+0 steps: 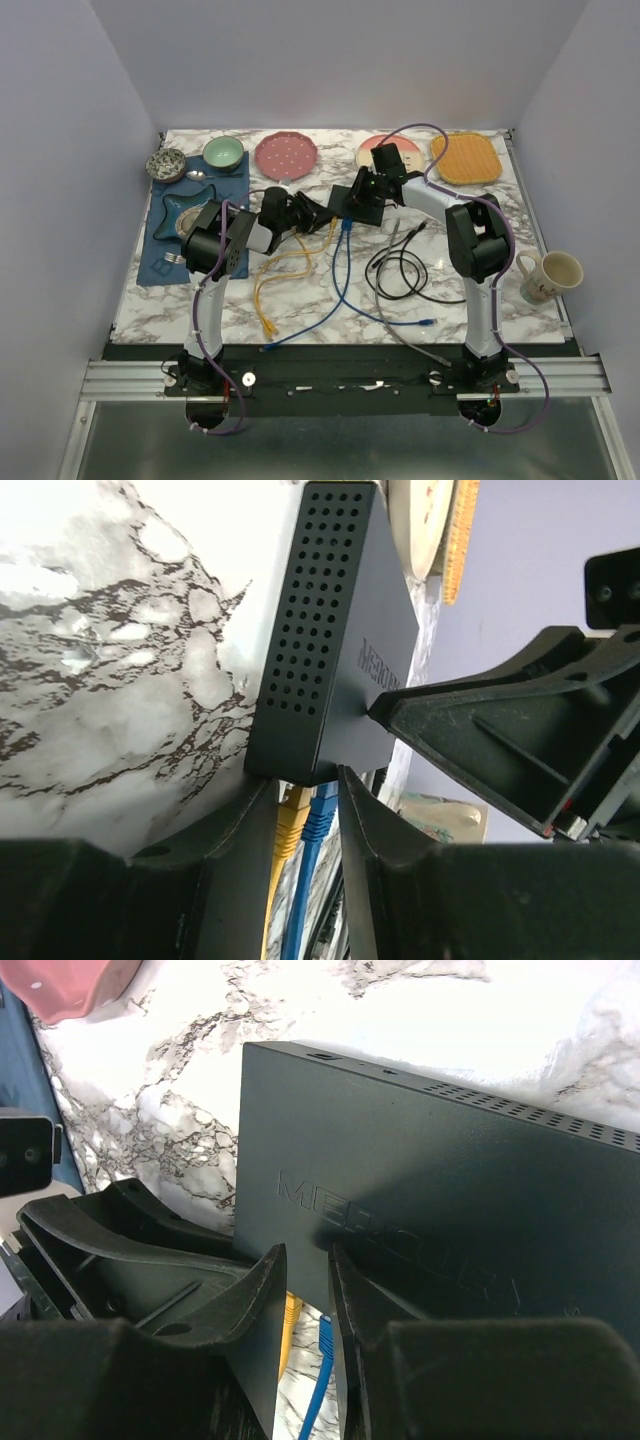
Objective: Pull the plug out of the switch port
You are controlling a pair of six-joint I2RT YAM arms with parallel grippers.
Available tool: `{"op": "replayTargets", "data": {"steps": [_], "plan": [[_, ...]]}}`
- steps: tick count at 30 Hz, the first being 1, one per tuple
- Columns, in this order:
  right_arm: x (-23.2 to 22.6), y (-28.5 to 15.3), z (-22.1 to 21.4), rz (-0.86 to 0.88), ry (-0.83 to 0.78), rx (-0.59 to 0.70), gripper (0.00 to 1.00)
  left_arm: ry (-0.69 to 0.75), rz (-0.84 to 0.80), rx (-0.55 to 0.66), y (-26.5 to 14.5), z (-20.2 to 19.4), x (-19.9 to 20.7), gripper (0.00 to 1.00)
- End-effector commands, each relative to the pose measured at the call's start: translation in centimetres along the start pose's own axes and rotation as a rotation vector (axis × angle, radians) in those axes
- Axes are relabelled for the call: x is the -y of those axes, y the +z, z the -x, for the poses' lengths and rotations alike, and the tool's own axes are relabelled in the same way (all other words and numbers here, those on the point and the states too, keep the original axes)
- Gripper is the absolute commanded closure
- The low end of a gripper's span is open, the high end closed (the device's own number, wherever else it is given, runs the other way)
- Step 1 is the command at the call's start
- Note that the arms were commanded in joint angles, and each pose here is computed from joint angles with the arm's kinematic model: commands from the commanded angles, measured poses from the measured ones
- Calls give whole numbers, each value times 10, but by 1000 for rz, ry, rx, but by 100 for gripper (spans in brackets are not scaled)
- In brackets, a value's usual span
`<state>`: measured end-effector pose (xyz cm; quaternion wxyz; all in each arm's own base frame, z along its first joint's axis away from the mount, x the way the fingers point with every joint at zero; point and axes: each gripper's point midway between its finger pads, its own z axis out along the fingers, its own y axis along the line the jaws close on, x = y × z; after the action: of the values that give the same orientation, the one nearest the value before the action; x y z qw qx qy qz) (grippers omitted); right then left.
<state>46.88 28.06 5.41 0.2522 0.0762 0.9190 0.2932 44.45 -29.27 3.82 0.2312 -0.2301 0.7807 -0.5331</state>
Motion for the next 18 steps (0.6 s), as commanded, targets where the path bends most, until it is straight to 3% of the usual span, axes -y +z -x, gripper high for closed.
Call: {"op": "replayTargets", "data": {"steps": [1, 10, 18], "plan": [[13, 5, -12, -47, 5, -45, 68, -14, -36, -52, -7, -17, -13, 58], [14, 6, -15, -47, 12, -54, 68, -17, 27, -40, -9, -17, -24, 56], [12, 6, -14, -38, 20, -53, 68, -21, 176, 5, 1, -15, -34, 62]]}}
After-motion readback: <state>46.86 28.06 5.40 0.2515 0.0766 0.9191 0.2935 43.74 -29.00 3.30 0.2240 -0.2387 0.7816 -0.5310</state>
